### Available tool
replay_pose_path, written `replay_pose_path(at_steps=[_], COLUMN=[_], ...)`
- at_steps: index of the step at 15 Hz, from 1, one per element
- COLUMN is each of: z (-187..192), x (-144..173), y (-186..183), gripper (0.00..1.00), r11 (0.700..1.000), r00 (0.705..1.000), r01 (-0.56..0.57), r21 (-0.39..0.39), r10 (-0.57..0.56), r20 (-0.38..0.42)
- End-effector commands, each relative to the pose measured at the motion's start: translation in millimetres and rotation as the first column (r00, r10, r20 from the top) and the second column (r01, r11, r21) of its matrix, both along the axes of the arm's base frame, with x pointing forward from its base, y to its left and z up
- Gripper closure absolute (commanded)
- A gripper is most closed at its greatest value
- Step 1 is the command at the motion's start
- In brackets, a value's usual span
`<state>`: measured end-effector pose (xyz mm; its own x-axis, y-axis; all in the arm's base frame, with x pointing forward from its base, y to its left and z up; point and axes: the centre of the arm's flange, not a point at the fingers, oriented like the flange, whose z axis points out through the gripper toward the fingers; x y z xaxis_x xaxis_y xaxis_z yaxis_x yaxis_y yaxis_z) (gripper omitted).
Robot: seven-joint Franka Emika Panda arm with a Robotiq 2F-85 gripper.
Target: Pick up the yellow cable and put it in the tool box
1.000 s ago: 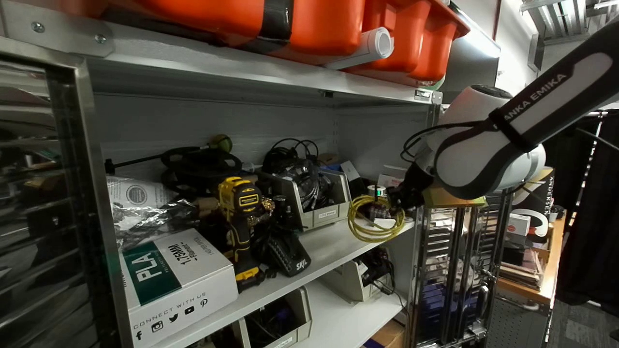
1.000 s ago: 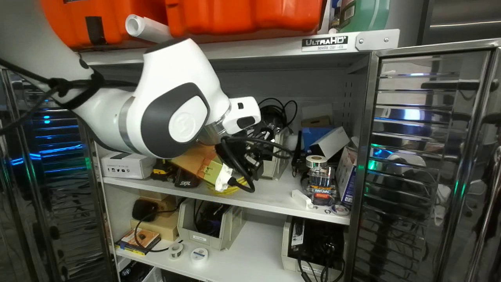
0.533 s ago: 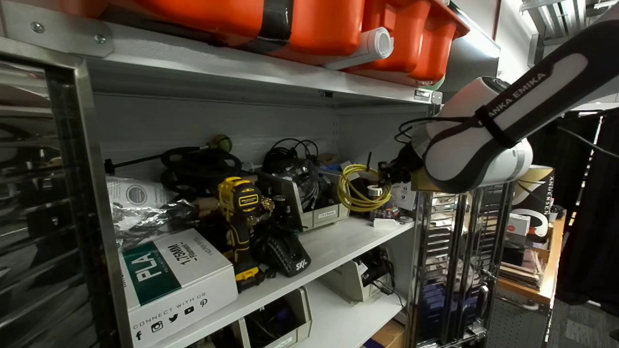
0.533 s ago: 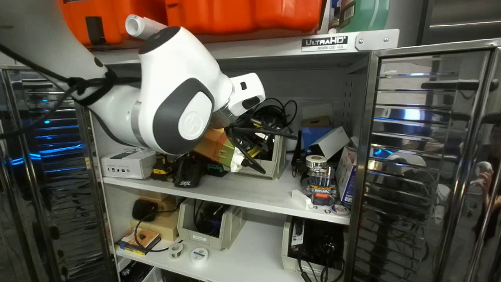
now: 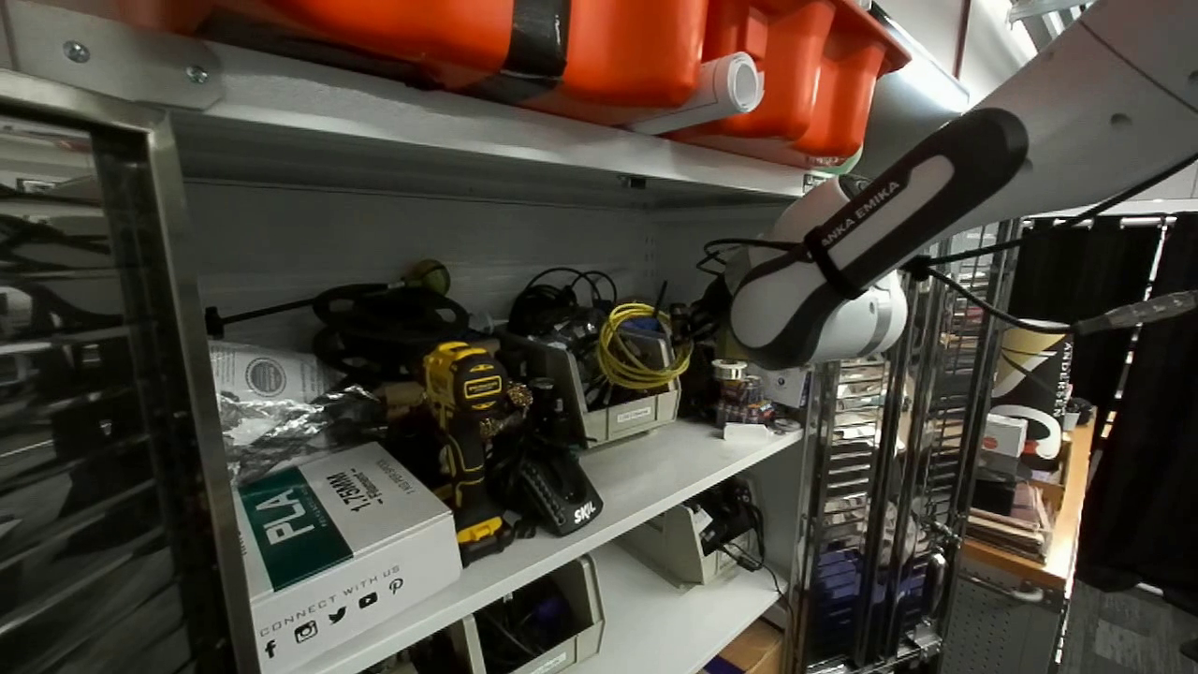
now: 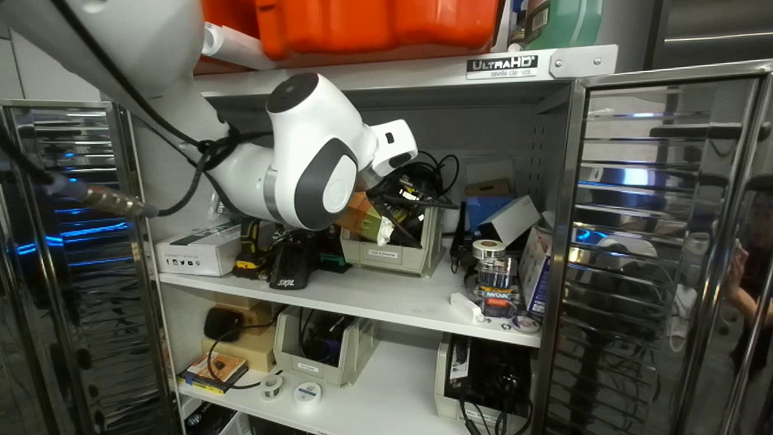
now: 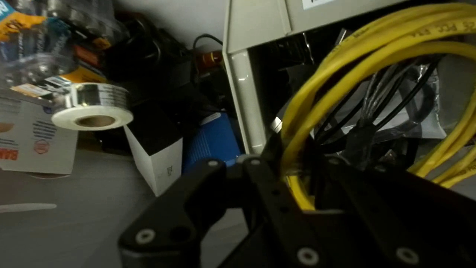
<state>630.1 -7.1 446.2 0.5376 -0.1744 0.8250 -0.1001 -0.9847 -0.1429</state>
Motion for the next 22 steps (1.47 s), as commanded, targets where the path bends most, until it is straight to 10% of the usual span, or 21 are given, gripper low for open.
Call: replay_pose_path(at_steps=[1,21,22], z=[17,11,8], x=[50,95,96], y=[-3,59,61], gripper=[0.90,0.91,0.77], r11=[1.000,0.984,0.981], r00=[0.998,0.999,0.998], r01=[0.011,-0.026,-0.032], r21=[0.001,-0.178,-0.189], r10=[-0.012,0.019,0.020], r20=[0.058,-0.043,-0.064])
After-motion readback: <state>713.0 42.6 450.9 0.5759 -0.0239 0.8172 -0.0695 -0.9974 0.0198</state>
